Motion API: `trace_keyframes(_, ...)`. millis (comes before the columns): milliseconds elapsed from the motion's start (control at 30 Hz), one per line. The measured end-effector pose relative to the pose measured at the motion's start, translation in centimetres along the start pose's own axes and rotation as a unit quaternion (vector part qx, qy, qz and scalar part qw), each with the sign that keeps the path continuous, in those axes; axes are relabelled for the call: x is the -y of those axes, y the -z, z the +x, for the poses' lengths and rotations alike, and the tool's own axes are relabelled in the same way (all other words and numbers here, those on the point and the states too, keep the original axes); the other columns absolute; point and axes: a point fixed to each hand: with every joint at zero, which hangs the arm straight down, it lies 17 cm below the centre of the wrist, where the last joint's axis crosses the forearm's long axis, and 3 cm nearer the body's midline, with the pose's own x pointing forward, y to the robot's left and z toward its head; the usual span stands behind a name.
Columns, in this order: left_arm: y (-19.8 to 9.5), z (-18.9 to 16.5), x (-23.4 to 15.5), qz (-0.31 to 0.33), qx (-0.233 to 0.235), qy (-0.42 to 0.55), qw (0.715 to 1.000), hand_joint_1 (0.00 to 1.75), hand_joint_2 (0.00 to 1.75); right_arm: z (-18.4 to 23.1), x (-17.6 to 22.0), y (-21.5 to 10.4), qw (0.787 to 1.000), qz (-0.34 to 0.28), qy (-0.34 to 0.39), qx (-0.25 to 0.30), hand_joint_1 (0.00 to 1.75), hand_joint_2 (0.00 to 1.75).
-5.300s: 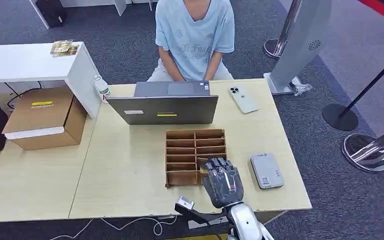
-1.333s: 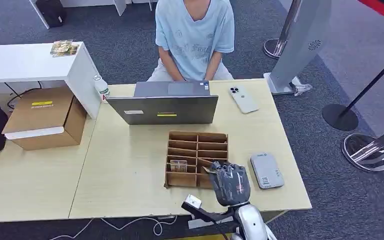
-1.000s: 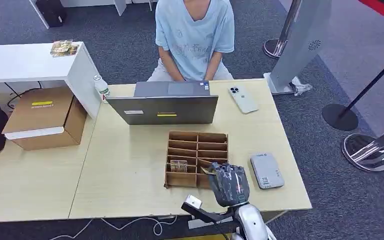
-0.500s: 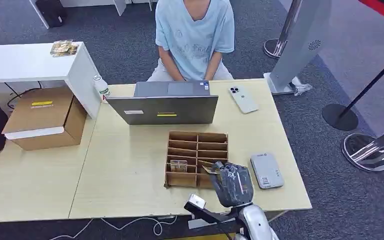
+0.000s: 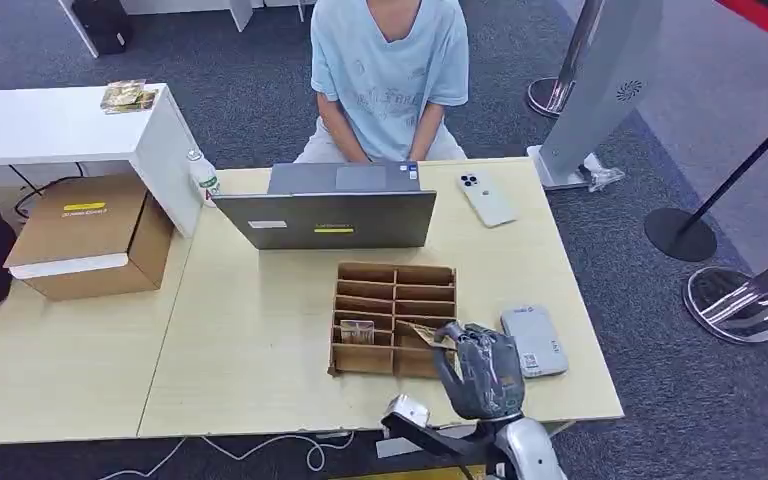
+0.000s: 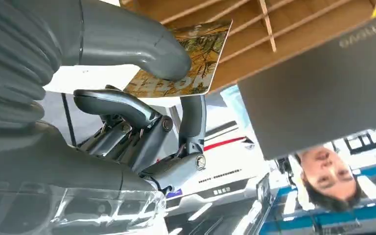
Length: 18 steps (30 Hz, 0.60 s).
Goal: Pass the card to the sensor for recognition and then transmit it.
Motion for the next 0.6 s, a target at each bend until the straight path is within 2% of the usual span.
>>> trace_keyframes(600,-0.1,-0.6,0.7,-0.003,-0.003,0.0,1.0,0.0,0.0,0.6,2.2,-0.1,0.998,-0.041,0.03,0.032,1.75,1.75)
